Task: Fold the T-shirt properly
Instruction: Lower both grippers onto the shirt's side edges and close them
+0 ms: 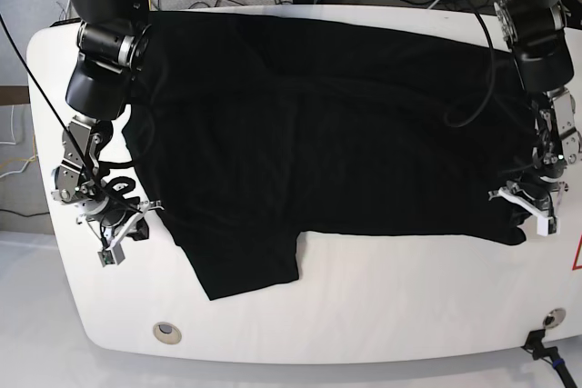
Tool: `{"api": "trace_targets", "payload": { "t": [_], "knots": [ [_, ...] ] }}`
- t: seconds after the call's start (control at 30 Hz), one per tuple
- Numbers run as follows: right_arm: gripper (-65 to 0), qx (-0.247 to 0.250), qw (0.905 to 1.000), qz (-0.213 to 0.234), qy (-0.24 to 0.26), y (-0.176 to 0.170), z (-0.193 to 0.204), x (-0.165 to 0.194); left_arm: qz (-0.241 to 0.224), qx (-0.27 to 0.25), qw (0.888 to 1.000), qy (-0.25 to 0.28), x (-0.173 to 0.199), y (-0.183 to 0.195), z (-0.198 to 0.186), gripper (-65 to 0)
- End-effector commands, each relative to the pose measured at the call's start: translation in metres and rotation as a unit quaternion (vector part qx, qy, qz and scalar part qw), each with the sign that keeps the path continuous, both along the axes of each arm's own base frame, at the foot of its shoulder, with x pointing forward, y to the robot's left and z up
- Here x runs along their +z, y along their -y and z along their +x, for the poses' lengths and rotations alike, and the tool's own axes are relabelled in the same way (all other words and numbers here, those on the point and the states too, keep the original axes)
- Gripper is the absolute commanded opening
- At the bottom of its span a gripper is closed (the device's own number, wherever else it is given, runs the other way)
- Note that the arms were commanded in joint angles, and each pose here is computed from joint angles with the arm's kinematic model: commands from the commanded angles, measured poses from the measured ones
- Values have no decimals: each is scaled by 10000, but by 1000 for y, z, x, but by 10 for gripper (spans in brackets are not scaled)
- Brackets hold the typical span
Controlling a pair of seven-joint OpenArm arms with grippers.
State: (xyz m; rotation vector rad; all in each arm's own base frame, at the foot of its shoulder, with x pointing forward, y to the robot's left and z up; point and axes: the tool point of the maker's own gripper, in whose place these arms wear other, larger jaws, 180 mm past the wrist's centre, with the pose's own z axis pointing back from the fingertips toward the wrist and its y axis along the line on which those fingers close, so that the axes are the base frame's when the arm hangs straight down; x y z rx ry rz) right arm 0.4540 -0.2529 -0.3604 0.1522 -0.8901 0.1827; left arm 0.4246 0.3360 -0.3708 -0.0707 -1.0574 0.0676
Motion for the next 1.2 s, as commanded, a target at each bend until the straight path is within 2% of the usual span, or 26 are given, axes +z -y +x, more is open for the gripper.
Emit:
{"api": "trace_targets", "payload": {
  "t": [0.0,0.07,0.27,0.4,0.47,0.5,0.67,0.93,1.17],
  "knots": [
    [-650,-7,9995,-223,243,10,2,22,165,-2,9992,376,27,-9,7,-650],
    [-650,17,9992,-300,247,10,-4,21,203,-42,9992,352,24,-7,2,-650],
    [-645,67,9996,-134,219,-7,-4,13,189,-40,9994,286,18,-6,-3,-650],
    [-425,89,9988,95,475,-22,3,14,181,-46,9994,291,18,-5,-2,-650],
    [-352,38,9987,333,395,-25,10,6,133,-64,9994,306,17,0,0,-650],
    [-339,2,9984,485,288,-26,11,-4,136,-64,9995,296,16,0,0,-650],
    [-347,-210,9944,992,284,-26,18,-22,136,-64,9995,296,16,0,0,-650],
    [-347,-358,9921,1188,160,-23,10,-40,138,-70,9995,285,15,0,-1,-650],
    [-348,-273,9912,1296,-10,-38,-1,-55,138,-70,9995,285,15,0,-1,-650]
  ]
}}
